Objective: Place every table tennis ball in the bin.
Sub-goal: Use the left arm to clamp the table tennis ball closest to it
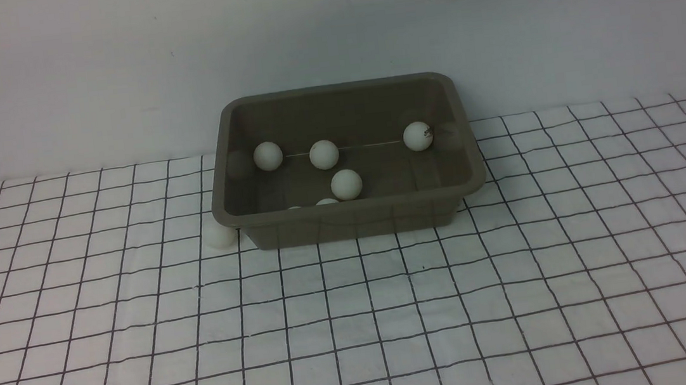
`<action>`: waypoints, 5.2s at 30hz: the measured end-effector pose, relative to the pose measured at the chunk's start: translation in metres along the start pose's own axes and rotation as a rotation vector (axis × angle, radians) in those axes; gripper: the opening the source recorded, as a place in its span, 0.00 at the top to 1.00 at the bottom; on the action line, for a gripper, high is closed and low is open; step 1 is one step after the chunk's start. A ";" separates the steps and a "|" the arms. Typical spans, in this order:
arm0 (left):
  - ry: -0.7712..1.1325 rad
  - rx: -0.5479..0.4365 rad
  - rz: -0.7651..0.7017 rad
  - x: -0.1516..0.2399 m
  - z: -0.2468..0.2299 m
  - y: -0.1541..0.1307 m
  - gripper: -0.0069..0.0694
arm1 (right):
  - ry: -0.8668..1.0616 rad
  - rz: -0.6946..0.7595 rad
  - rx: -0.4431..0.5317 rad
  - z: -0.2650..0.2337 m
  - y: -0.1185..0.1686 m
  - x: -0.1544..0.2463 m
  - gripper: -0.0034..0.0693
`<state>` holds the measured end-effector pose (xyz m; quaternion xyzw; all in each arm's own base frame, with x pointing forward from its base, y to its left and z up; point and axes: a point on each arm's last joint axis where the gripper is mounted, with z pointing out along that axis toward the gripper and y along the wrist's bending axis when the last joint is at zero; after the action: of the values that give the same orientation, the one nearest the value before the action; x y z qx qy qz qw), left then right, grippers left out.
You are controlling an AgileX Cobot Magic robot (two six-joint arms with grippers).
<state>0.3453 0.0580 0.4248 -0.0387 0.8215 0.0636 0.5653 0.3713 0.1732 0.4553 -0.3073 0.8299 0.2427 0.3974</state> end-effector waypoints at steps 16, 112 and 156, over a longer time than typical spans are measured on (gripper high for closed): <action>0.023 -0.041 0.010 0.141 0.058 0.004 0.89 | 0.000 -0.037 0.003 0.000 0.000 0.000 0.40; 0.169 0.905 0.278 0.285 0.142 -0.064 0.13 | 0.006 -0.109 -0.001 0.003 -0.002 0.001 0.52; 0.189 0.851 0.266 0.286 0.156 -0.102 0.14 | 0.006 -0.109 -0.001 0.003 -0.002 0.001 0.52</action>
<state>0.4012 -0.0174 0.0964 0.2973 0.8203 -0.2113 0.4406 0.3736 0.1740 0.4524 -0.3528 0.8130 0.2202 0.4075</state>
